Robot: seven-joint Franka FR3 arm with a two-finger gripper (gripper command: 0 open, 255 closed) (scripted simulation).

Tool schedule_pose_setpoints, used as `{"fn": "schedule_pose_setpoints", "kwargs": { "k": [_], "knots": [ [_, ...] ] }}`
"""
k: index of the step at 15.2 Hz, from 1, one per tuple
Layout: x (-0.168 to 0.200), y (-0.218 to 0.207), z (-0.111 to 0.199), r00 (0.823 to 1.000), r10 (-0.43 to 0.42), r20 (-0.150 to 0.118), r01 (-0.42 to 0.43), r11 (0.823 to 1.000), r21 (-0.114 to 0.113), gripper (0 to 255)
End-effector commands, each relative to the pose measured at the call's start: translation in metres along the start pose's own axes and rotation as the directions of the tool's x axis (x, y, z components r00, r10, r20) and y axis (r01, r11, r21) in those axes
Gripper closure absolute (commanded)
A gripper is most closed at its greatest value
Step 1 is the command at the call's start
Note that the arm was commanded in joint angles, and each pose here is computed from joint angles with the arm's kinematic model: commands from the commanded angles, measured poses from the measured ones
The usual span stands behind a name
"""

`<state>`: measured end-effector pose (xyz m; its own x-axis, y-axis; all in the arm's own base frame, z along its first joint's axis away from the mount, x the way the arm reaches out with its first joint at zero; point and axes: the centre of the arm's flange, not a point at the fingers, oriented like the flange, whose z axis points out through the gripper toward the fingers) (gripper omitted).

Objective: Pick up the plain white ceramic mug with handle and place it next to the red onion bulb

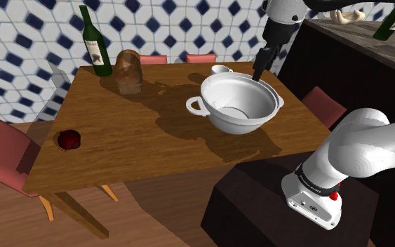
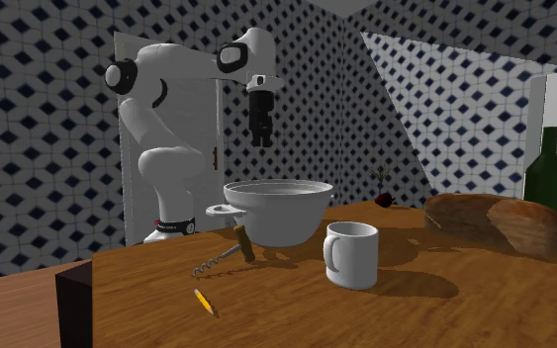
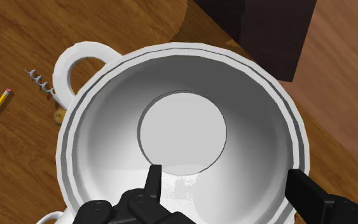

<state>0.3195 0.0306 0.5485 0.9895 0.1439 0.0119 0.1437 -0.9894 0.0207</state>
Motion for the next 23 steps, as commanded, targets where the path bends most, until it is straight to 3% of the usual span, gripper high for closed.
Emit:
{"fn": "schedule_pose_setpoints", "kwargs": {
  "k": [1,23],
  "knots": [
    [0.000,0.000,0.000,1.000,0.000,0.000,0.000,1.000,0.000,0],
    [0.210,0.141,0.139,0.999,0.035,-0.017,-0.035,0.999,0.007,0]
  ]
}}
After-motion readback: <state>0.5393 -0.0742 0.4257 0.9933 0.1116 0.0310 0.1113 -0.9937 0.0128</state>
